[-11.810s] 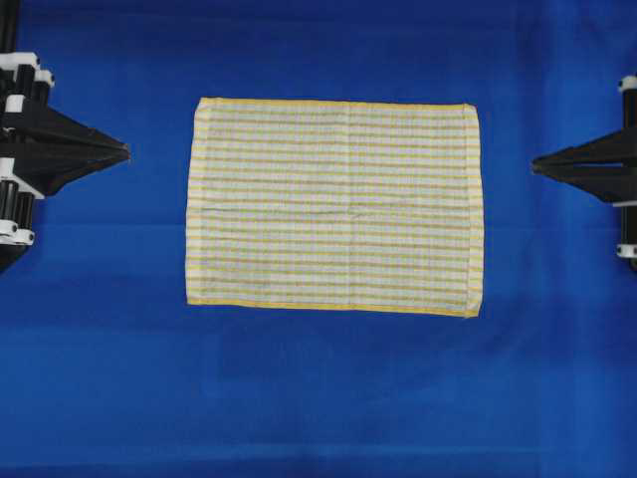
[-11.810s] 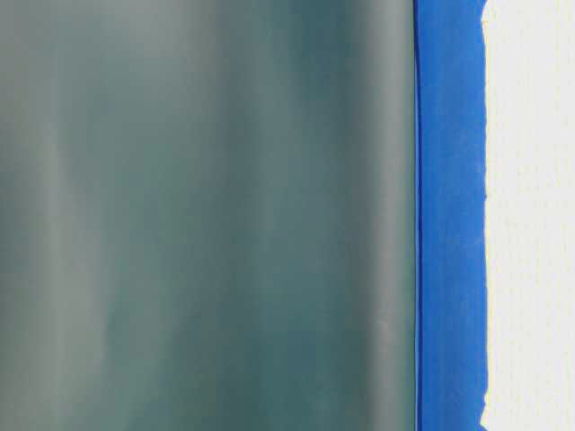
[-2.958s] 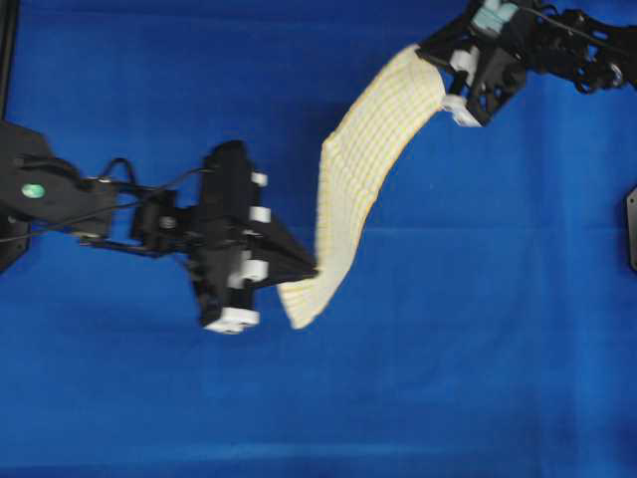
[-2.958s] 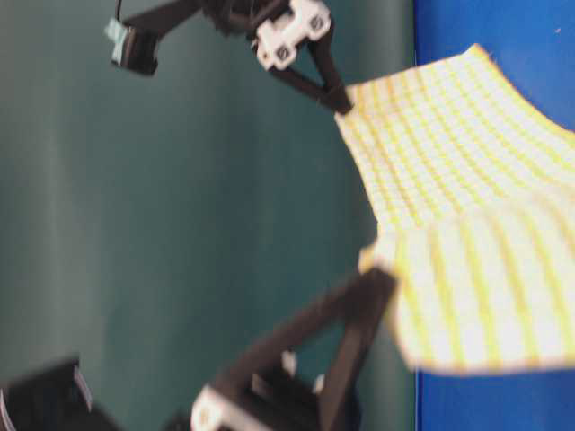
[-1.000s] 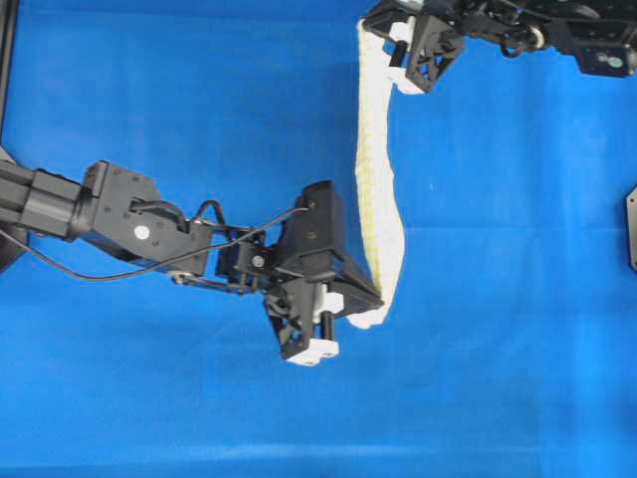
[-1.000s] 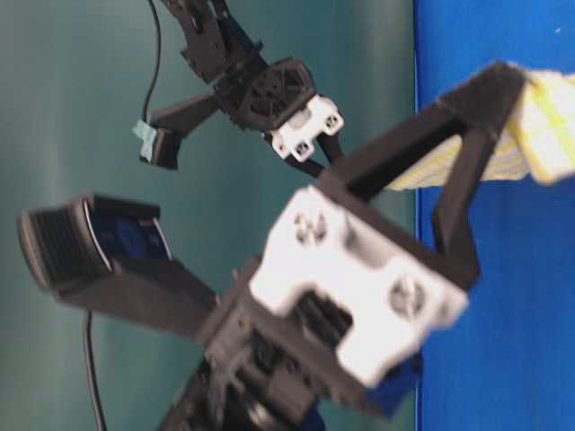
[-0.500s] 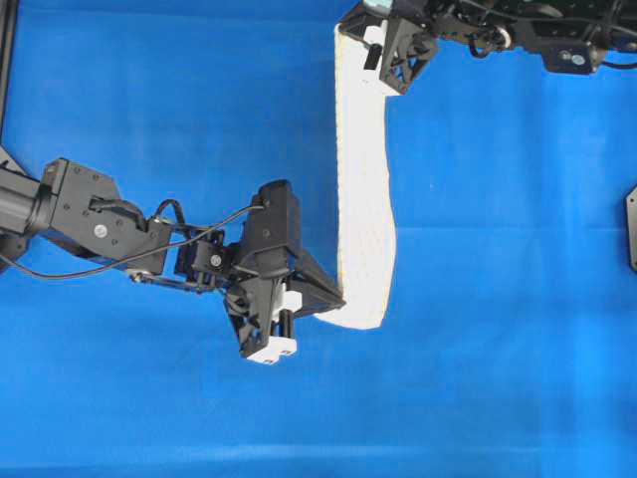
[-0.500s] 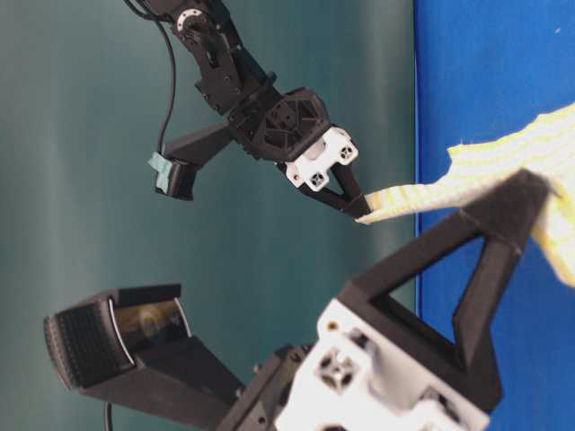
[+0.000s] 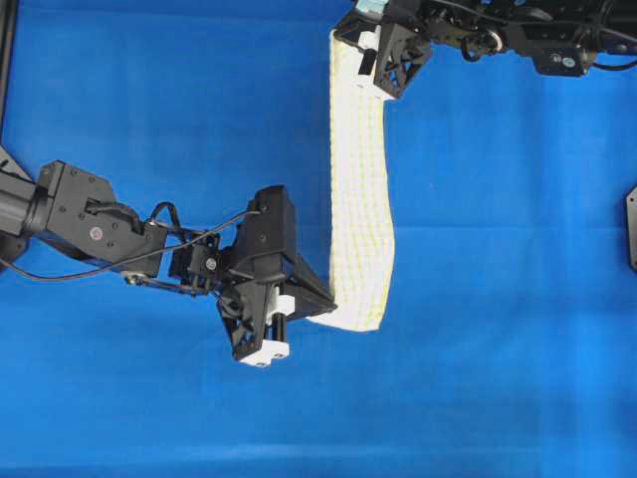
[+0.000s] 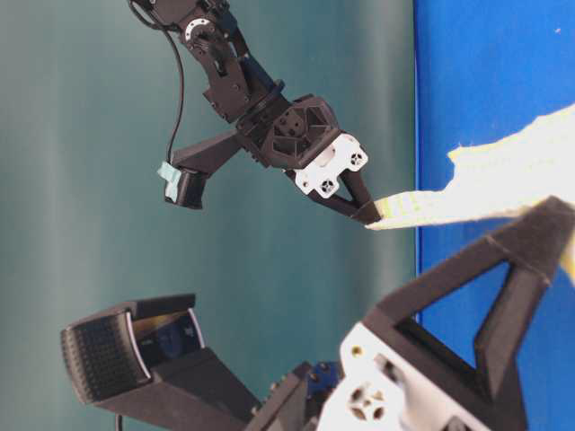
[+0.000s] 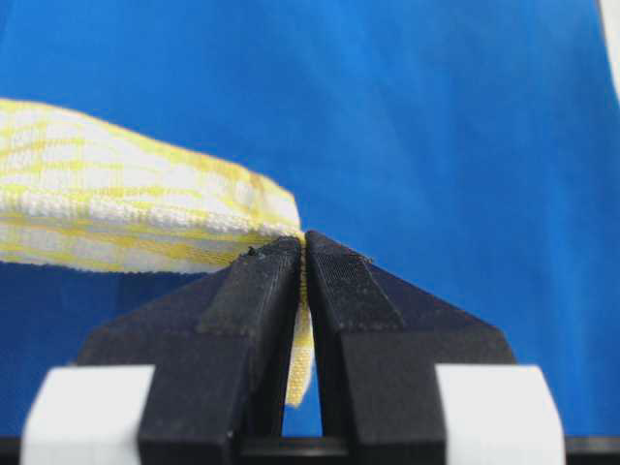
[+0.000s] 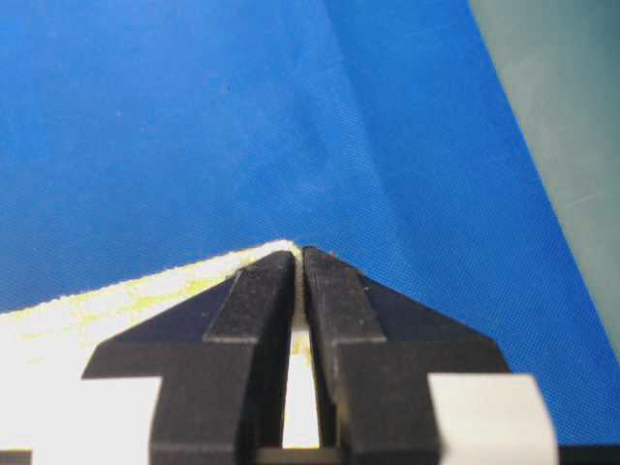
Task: Fold the yellow towel.
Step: 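Lower the strip flat lengthwise and open both grippers, then move both grippers to the strip's top corners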
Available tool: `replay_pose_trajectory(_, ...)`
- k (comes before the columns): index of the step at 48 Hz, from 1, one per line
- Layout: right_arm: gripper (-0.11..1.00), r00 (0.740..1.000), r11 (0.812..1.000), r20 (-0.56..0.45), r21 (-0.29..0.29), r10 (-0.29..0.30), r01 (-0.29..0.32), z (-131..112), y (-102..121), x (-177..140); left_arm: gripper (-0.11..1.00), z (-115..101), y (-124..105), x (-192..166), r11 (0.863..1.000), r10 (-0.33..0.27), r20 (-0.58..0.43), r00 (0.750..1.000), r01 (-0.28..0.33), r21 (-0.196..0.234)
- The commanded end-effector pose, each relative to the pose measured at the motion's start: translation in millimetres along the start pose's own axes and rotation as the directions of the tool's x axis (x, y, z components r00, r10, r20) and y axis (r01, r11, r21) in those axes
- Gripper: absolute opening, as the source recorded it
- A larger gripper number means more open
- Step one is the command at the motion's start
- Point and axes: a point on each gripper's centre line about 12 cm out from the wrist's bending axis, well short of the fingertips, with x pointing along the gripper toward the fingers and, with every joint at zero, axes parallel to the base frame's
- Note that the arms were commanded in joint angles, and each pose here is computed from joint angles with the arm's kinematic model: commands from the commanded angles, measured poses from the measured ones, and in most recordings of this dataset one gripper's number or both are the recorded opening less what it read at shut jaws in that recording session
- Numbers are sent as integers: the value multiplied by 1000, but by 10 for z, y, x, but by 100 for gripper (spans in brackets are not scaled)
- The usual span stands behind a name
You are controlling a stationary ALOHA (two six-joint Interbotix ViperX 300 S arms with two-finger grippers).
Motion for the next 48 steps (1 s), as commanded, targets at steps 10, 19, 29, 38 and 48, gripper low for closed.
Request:
replay_pose_trajectory(10, 6, 999, 1000, 40, 2, -9, 9, 160, -46, -8, 9, -21, -234, -35, 998, -52, 2, 999, 52, 33)
replay_pose_trajectory(19, 48, 999, 1000, 38, -2, -5, 5, 159, -24, -8, 32, -26, -225, -47, 998, -48, -5, 999, 48, 32)
replay_pose_trajectory(29, 72, 999, 1000, 49, -23, -3, 4, 203, -17, -60, 44, -22, -225, -106, 999, -38, -37, 999, 40, 32)
replay_pose_trajectory(38, 71, 998, 998, 67, -57, 13, -9, 316, 48, -215, 44, 72, -177, -212, 999, -31, -20, 999, 31, 27)
replay_pose_trajectory(48, 71, 996, 997, 86, -79, 32, -25, 446, 113, -434, 44, 175, -60, -371, 1000, -14, 16, 1000, 14, 20)
